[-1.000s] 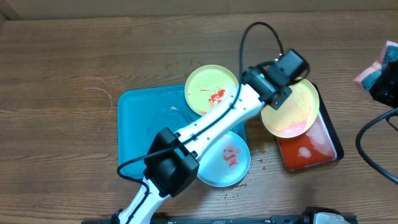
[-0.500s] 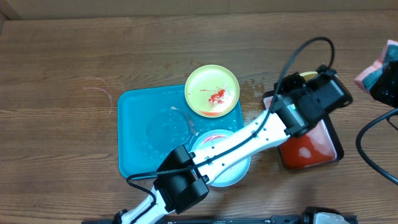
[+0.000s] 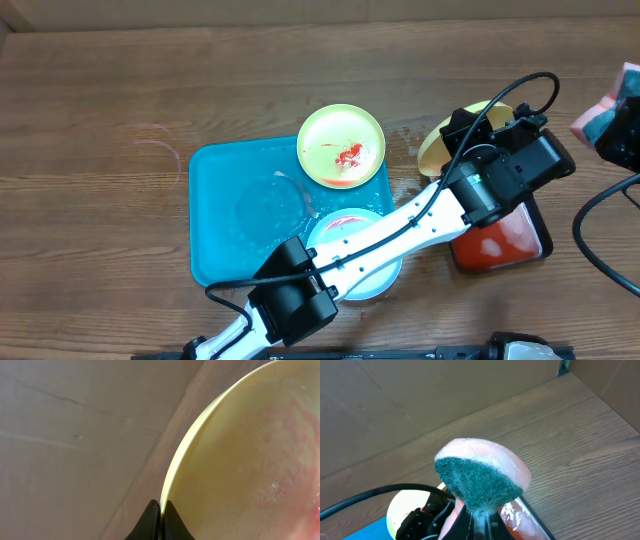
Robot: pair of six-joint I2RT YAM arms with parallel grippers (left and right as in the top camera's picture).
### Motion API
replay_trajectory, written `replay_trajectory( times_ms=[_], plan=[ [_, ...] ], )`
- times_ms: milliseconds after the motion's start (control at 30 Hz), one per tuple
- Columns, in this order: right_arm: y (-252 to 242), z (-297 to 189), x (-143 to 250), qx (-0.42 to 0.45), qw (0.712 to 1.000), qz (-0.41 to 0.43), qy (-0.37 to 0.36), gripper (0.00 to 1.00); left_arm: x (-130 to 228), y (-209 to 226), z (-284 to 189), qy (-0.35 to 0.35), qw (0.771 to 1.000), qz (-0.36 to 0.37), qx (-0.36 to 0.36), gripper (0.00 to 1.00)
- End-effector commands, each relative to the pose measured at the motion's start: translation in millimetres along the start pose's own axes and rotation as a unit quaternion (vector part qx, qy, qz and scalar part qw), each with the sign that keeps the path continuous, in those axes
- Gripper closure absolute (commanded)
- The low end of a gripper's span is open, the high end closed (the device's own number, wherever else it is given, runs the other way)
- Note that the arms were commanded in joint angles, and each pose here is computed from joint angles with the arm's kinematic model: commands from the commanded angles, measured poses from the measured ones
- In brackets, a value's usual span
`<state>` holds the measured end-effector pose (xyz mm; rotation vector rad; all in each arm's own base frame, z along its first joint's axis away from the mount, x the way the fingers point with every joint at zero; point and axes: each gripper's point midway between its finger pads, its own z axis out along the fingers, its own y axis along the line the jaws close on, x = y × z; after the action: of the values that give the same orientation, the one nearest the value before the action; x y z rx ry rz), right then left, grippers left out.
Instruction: Clean dirty plates on tray and stack at the side
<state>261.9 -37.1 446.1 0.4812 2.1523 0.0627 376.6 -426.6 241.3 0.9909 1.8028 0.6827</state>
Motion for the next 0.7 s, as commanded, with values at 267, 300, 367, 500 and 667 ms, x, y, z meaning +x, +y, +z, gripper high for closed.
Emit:
replay_trajectory(
  times_ms=[267,300,367,500,667],
  plan=[
    [2.4,-8.9,-5.7,-0.007,1.0,-0.002,-0.018,0.96,-10.3,-6.8,-10.1,-0.012,1.0,0.004,-0.016,0.96],
    [2.4,-8.9,-5.7,-0.007,1.0,-0.002,-0.018,0.96,-10.0,-7.2,-10.0,-0.011,1.0,0.005,-0.016,0.96],
    [2.4,-8.9,-5.7,-0.007,1.0,-0.002,-0.018,0.96,-9.1,-8.0,-9.6,-0.011,1.0,0.006,-0.015,0.96],
    [2.3,-8.9,-5.6,-0.007,1.0,-0.002,-0.018,0.96,-6.7,-10.8,-8.3,-0.008,1.0,0.011,-0.014,0.96],
    [2.3,-8.9,-5.6,-0.007,1.0,-0.002,-0.018,0.96,-6.8,-10.8,-8.3,-0.008,1.0,0.011,-0.014,0.96]
  ],
)
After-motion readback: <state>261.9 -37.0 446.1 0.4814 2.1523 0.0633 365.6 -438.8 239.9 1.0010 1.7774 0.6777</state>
